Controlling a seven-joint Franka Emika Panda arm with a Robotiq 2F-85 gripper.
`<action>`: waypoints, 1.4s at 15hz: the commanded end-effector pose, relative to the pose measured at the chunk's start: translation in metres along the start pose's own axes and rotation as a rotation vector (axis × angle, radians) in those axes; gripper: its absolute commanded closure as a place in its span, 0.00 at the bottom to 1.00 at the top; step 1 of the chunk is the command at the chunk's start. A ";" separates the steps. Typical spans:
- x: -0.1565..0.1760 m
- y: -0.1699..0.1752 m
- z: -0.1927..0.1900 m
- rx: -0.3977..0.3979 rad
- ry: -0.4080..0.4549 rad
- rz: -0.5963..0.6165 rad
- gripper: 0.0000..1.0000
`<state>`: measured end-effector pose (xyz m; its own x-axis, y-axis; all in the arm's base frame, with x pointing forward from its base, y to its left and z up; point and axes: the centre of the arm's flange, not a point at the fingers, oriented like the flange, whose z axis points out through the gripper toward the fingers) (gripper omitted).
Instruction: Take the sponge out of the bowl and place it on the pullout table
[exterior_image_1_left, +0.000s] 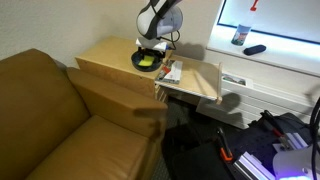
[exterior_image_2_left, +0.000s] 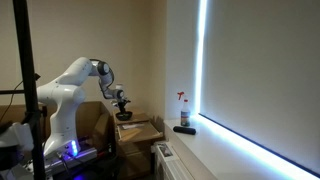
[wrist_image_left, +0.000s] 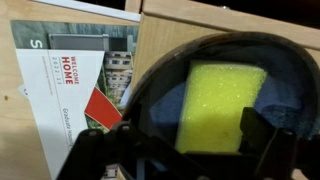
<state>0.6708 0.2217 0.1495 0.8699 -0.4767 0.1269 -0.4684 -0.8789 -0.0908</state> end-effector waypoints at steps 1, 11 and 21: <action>-0.005 -0.018 0.011 0.004 0.024 -0.042 0.00; 0.003 -0.026 0.029 -0.006 0.113 -0.031 0.00; -0.009 -0.033 0.032 0.020 0.083 -0.050 0.41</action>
<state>0.6819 0.2542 0.1251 0.8756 -0.4342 0.2116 -0.4253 -0.9007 -0.0882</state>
